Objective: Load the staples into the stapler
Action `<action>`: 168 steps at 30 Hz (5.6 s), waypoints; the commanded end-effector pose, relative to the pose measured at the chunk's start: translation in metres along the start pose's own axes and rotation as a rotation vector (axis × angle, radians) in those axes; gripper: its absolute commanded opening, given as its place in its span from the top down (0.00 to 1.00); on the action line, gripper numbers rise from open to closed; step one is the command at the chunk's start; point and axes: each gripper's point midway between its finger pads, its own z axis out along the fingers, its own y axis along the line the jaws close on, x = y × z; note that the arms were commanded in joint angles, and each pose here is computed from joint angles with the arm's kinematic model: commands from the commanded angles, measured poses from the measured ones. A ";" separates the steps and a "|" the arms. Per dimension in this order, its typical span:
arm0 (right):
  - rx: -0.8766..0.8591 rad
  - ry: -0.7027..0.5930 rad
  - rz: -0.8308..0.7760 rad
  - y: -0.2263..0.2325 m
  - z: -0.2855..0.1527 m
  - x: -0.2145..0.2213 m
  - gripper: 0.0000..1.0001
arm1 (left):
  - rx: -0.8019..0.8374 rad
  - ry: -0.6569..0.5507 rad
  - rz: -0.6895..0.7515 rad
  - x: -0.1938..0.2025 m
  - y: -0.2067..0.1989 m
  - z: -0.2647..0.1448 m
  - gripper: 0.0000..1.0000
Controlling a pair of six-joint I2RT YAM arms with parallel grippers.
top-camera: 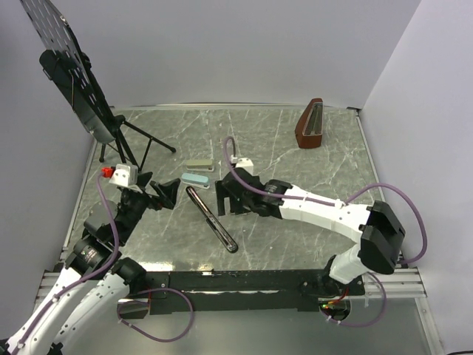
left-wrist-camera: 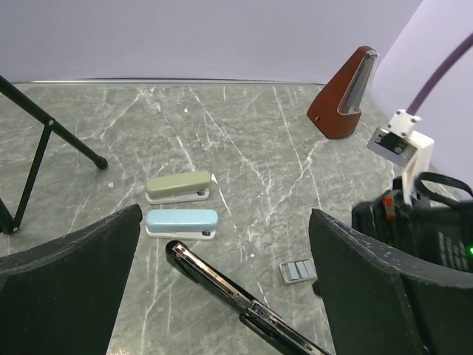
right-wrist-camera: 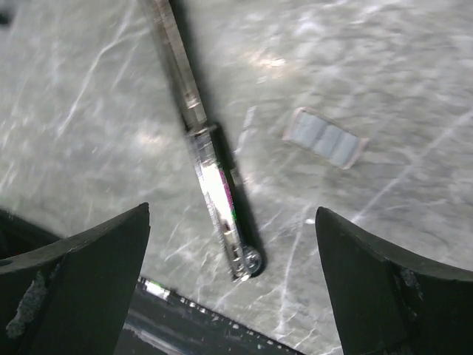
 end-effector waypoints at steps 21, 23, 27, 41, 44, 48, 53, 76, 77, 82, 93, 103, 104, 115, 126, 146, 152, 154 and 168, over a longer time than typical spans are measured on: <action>0.300 0.177 0.296 -0.038 0.071 0.001 0.62 | 0.038 -0.074 -0.067 -0.019 0.001 -0.001 0.01; 0.316 0.190 0.314 -0.041 0.077 0.004 0.64 | 0.038 -0.074 -0.067 -0.019 0.001 -0.001 0.01; 0.317 0.202 0.334 -0.042 0.087 0.008 0.65 | 0.049 -0.079 -0.068 -0.020 -0.001 -0.002 0.01; 0.367 0.226 0.363 -0.052 0.101 0.016 0.68 | 0.056 -0.077 -0.068 -0.019 -0.002 -0.002 0.01; 0.360 0.232 0.360 -0.051 0.104 0.016 0.69 | 0.058 -0.076 -0.068 -0.019 -0.002 -0.002 0.01; 0.377 0.236 0.359 -0.054 0.105 0.019 0.69 | 0.059 -0.076 -0.067 -0.018 -0.002 -0.002 0.01; 0.384 0.236 0.352 -0.055 0.107 0.020 0.69 | 0.055 -0.079 -0.067 -0.019 -0.002 -0.002 0.01; 0.317 0.169 0.155 -0.047 0.082 0.000 0.88 | 0.051 -0.074 -0.064 -0.018 0.000 0.000 0.01; 0.316 0.169 0.137 -0.047 0.080 0.001 0.88 | 0.051 -0.074 -0.064 -0.018 0.000 0.000 0.01; 0.208 0.132 0.030 -0.036 0.066 -0.008 0.88 | 0.045 -0.069 -0.061 -0.018 0.002 0.001 0.01; -0.046 0.104 -0.271 0.000 0.042 0.014 0.86 | 0.022 -0.047 -0.055 -0.013 0.009 0.007 0.01; -0.163 0.168 -0.362 0.022 0.038 0.055 0.85 | 0.000 -0.033 -0.054 -0.010 0.014 0.012 0.01; -0.163 0.170 -0.366 0.023 0.037 0.058 0.85 | -0.003 -0.034 -0.054 -0.010 0.015 0.012 0.00; -0.187 0.194 -0.390 0.028 0.033 0.073 0.85 | -0.013 -0.023 -0.053 -0.007 0.017 0.015 0.01; -0.182 0.202 -0.392 0.028 0.032 0.076 0.85 | 0.001 -0.015 -0.055 -0.005 0.015 0.016 0.01; -0.137 0.248 -0.412 0.015 0.043 0.091 0.86 | 0.008 -0.012 -0.053 -0.004 0.014 0.016 0.01; -0.130 0.263 -0.416 0.013 0.046 0.095 0.87 | 0.008 -0.012 -0.053 -0.004 0.014 0.016 0.01; -0.138 0.271 -0.417 0.014 0.046 0.097 0.86 | 0.006 -0.012 -0.053 -0.004 0.014 0.016 0.01; -0.140 0.308 -0.424 0.012 0.050 0.107 0.87 | 0.009 -0.011 -0.053 -0.004 0.014 0.016 0.00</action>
